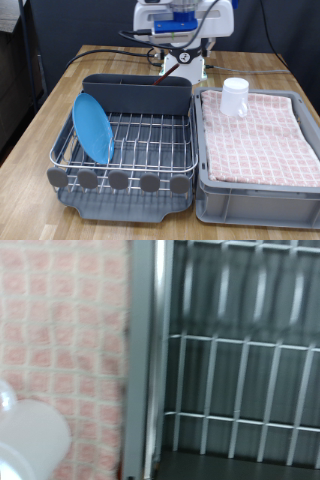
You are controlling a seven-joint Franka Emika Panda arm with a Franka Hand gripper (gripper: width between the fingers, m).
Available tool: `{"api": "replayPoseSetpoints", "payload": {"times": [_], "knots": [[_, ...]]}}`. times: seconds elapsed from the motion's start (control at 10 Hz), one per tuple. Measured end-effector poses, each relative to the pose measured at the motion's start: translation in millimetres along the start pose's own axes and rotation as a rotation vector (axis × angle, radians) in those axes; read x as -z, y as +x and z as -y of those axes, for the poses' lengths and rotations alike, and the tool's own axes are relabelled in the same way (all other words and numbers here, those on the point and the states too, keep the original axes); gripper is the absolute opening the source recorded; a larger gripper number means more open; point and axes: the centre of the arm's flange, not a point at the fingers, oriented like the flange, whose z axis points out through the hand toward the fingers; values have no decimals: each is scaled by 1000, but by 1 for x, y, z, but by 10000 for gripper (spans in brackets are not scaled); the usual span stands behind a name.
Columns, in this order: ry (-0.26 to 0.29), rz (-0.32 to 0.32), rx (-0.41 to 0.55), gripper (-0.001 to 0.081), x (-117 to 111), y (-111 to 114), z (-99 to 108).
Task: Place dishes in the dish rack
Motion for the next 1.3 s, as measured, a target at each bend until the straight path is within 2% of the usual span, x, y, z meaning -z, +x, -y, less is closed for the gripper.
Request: {"api": "replayPoseSetpoints", "payload": {"times": [0.4,1.0,1.3], "knots": [[-12,5,16,802,-4,-9,8],[-27,16,66,802,-10,-43,40],[-27,13,63,802,-14,-68,61]]}}
